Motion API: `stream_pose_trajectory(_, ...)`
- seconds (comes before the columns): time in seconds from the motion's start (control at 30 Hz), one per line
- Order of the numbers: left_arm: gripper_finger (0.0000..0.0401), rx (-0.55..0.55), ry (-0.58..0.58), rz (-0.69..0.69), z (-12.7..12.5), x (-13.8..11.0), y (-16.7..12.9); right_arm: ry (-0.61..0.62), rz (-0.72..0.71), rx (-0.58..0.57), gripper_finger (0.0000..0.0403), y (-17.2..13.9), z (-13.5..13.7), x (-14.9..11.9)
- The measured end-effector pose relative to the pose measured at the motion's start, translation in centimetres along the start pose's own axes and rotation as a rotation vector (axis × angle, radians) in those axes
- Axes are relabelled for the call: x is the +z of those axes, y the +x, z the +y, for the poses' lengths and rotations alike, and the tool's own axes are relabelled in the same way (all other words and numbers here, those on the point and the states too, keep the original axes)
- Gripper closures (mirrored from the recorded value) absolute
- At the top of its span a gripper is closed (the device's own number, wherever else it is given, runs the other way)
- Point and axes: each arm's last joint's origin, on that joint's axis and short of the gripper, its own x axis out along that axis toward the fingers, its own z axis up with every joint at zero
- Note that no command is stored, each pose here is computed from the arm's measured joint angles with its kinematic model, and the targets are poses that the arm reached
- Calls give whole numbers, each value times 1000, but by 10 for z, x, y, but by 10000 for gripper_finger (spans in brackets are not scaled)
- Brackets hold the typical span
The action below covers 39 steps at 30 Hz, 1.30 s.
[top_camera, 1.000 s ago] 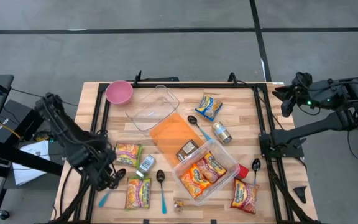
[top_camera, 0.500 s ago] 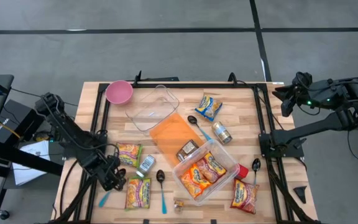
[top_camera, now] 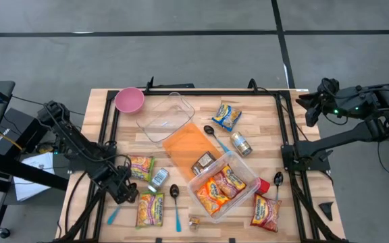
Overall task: Pick & Place Food Item
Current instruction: Put the blue spoon into the top transparent bin
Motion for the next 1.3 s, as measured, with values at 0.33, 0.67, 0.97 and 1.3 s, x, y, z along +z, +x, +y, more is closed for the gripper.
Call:
stream_pose_trajectory(0.33, 308, -53, 22, 14, 2, 2, 10, 2, 0, 0, 310, 0, 0, 0)
stream_pose_trajectory(0.67, 309, -36, 22, 13, 8, 5, 17, 7, 0, 0, 310, 0, 0, 0)
stream_pose_trajectory(0.97, 313, -75, 23, 8, 12, 8, 27, 7, 0, 0, 310, 0, 0, 0)
stream_pose_trajectory(1.3, 388, -98, 20, 5, 11, 7, 27, 7, 0, 0, 310, 0, 0, 0)
